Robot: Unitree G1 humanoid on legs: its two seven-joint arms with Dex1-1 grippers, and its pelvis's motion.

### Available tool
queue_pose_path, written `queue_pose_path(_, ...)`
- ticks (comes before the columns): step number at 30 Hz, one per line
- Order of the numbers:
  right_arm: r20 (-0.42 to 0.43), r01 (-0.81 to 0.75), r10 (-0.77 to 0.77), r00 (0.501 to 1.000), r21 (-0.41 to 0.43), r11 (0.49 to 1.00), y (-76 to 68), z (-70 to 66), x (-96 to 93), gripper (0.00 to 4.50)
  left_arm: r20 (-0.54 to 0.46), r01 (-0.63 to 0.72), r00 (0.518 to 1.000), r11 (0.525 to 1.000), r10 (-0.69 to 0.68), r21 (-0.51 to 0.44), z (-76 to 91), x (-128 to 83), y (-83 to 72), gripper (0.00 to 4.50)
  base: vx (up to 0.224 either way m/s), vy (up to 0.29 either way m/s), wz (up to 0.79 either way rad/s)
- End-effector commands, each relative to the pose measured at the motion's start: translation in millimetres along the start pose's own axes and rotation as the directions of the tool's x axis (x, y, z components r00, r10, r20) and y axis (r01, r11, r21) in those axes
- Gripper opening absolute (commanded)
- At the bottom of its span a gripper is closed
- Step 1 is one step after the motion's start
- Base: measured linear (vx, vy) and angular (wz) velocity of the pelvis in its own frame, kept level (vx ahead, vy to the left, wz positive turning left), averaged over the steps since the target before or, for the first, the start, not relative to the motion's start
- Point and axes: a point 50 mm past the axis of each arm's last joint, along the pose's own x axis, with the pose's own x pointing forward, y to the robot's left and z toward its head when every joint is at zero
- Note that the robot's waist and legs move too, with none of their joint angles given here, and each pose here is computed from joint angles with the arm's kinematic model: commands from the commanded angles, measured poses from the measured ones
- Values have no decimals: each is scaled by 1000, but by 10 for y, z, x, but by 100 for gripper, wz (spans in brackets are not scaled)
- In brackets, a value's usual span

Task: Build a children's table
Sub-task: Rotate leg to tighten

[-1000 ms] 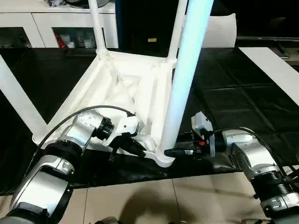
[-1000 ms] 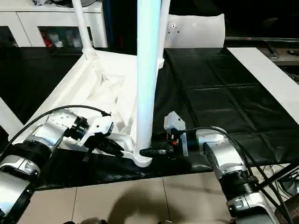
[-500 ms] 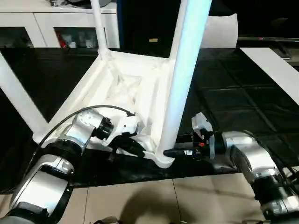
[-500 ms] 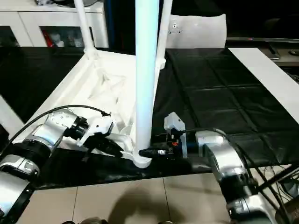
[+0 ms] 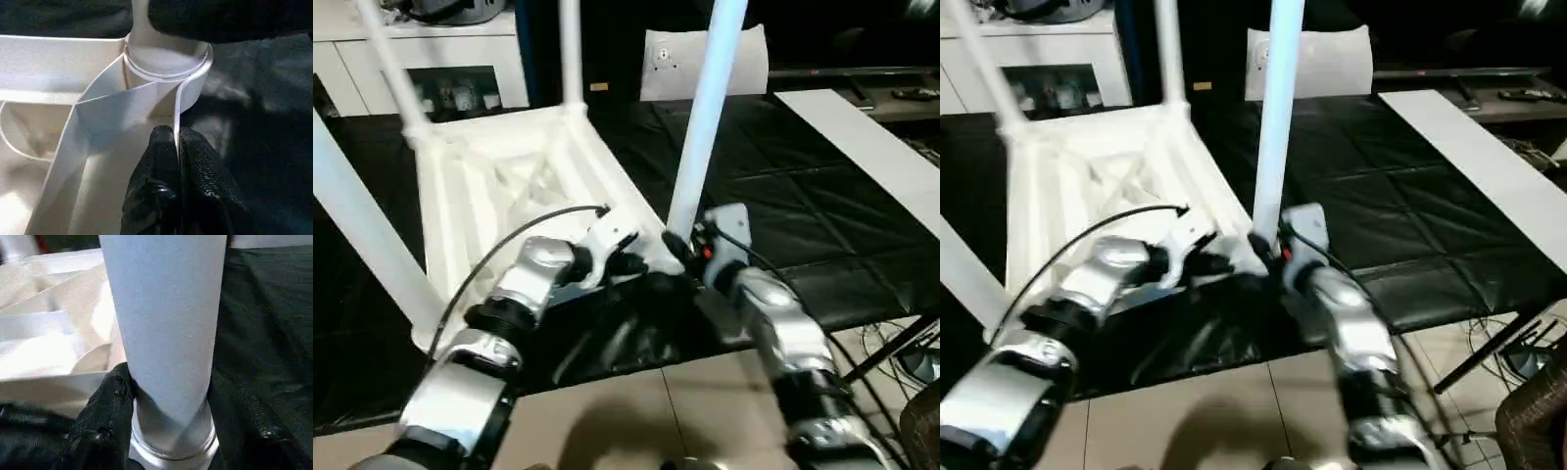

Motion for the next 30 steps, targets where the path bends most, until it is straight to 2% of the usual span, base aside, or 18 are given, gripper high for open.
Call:
queue_pose_path(1, 5, -193, 192, 981, 36, 981, 456, 5, 113, 261, 114, 47, 992, 998, -51, 38, 292, 165, -189, 0, 0, 0, 0)
queue_pose_path(3, 12, -201, 200, 980, 30, 979, 446, 10, 94, 279, 101, 53, 993, 997, -58, 53, 267, 146, -184, 0, 0, 0, 0)
queue_pose_path(5, 12, -201, 201, 979, -3, 980, 357, -16, 28, 290, 65, 74, 995, 994, -79, 80, 182, 79, -148, 0, 0, 0, 0)
queue_pose_path(7, 14, -203, 203, 979, -4, 979, 333, -19, 12, 312, 58, 80, 995, 993, -85, 87, 163, 61, -138, 0, 0, 0, 0)
queue_pose_path(12, 26, -244, 246, 969, -53, 968, 18, -15, -190, 353, -24, 170, 985, 964, -169, 202, 14, -137, -57, 0, 0, 0, 0)
queue_pose_path(15, 15, -295, 297, 955, -90, 951, -58, -14, -265, 382, -39, 199, 980, 955, -195, 219, -13, -187, -35, 0, 0, 0, 0)
queue_pose_path(16, -5, -361, 363, 932, -134, 923, -119, -4, -344, 382, -51, 243, 970, 941, -237, 235, -38, -241, -25, 0, 0, 0, 0)
queue_pose_path(17, -19, -386, 387, 922, -152, 910, -154, 4, -375, 403, -57, 274, 962, 929, -268, 249, -47, -267, -29, 0, 0, 0, 0)
queue_pose_path(20, -47, -440, 440, 897, -189, 878, -242, 44, -433, 419, -96, 360, 933, 892, -347, 273, -90, -338, -39, 0, 0, 0, 0)
queue_pose_path(21, -60, -478, 476, 877, -199, 855, -271, 71, -462, 436, -124, 407, 913, 866, -388, 291, -120, -380, -42, 0, 0, 0, 0)
queue_pose_path(22, -63, -484, 482, 874, -201, 852, -275, 75, -467, 436, -128, 414, 910, 862, -394, 294, -124, -387, -42, 0, 0, 0, 0)
queue_pose_path(24, -87, -554, 549, 831, -212, 805, -293, 113, -511, 436, -152, 454, 891, 842, -427, 293, -151, -440, -23, 0, 0, 0, 0)
queue_pose_path(27, -108, -605, 597, 795, -217, 766, -309, 140, -540, 436, -170, 472, 881, 828, -441, 301, -162, -475, 2, 0, 0, 0, 0)
queue_pose_path(28, -126, -650, 640, 758, -214, 729, -311, 149, -563, 436, -193, 500, 866, 809, -462, 308, -174, -504, 11, 0, 0, 0, 0)
queue_pose_path(29, -133, -666, 654, 745, -211, 715, -309, 150, -571, 436, -201, 511, 859, 802, -470, 310, -178, -514, 12, 0, 0, 0, 0)
queue_pose_path(30, -171, -726, 706, 687, -195, 659, -285, 138, -604, 436, -230, 552, 834, 772, -502, 316, -189, -542, 7, 0, 0, 0, 0)
